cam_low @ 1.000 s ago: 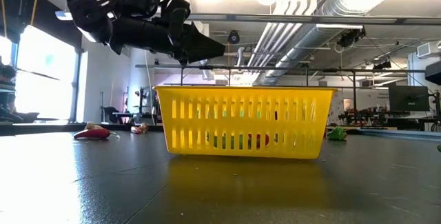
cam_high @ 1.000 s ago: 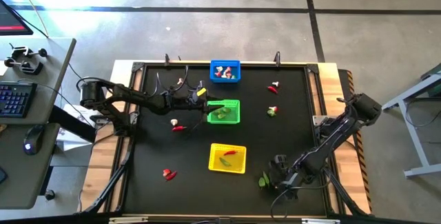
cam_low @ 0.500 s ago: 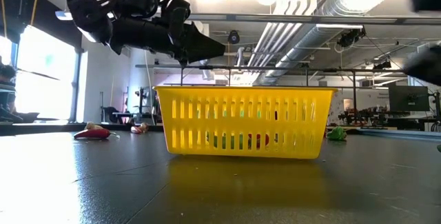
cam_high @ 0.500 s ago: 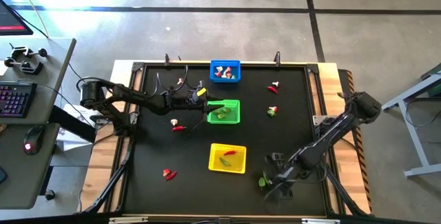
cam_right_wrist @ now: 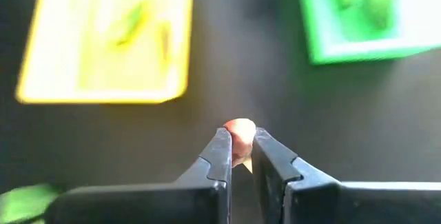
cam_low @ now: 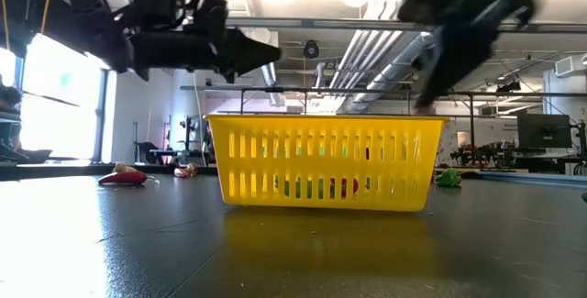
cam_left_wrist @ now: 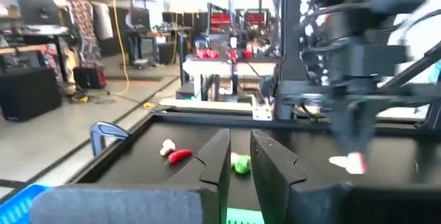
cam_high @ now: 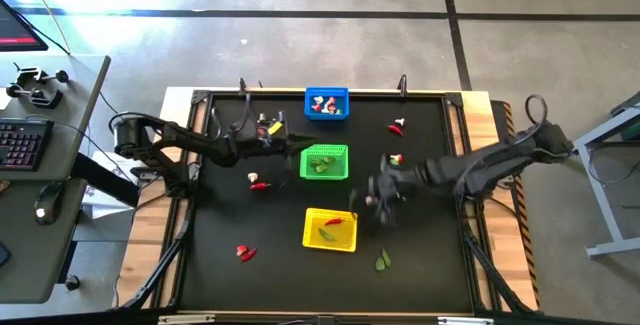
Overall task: Sort produce into baskets
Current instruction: Put the brown mushroom into the blue bin
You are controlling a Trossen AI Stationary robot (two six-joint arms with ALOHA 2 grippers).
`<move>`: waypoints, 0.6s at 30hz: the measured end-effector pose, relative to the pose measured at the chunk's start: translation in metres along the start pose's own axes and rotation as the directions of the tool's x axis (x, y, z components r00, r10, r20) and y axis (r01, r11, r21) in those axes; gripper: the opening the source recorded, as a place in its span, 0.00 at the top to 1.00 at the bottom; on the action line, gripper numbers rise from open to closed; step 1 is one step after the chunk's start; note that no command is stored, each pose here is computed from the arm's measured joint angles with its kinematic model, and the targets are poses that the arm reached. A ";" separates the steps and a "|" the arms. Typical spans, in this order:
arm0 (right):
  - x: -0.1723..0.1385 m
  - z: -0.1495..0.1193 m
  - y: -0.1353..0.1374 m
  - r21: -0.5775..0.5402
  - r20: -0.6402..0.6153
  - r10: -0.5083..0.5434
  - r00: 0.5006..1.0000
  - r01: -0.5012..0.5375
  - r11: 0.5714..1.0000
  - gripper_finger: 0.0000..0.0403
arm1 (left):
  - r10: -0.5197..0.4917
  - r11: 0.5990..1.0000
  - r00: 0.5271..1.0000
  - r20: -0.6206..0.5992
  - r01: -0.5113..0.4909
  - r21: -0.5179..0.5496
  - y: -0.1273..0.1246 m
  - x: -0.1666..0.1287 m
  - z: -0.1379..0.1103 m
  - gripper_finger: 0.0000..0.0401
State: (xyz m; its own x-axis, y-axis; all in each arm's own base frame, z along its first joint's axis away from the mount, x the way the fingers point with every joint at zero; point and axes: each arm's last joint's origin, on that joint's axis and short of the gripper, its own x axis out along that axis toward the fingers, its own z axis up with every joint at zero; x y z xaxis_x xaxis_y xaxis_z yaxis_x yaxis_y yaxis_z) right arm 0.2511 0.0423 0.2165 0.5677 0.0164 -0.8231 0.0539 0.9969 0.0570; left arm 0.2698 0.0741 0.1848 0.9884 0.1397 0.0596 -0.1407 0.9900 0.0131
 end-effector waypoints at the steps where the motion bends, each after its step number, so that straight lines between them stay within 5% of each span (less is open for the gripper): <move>1: 0.001 0.004 -0.011 -0.006 0.019 -0.020 1.000 0.020 1.000 0.95 | 0.005 1.000 1.000 0.014 -0.005 0.002 0.001 -0.004 -0.001 0.90; 10: -0.006 0.031 -0.121 0.031 0.274 -0.197 0.941 0.196 0.980 0.95 | 0.033 0.999 0.999 0.020 -0.034 0.040 0.005 -0.025 -0.003 0.93; 18: 0.010 0.040 -0.204 0.112 0.237 -0.270 0.933 0.249 0.962 0.95 | 0.065 0.996 0.998 0.014 -0.065 0.058 0.012 -0.026 -0.004 0.93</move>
State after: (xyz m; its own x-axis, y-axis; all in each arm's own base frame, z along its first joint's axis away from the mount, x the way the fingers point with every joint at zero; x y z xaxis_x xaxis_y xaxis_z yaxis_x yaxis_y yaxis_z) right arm 0.2786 -0.1643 0.2187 0.7102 -0.2717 -0.6495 0.2853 0.9545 -0.0873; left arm 0.2423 0.0821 0.1797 0.9763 0.2032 0.0742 -0.2082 0.9758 0.0667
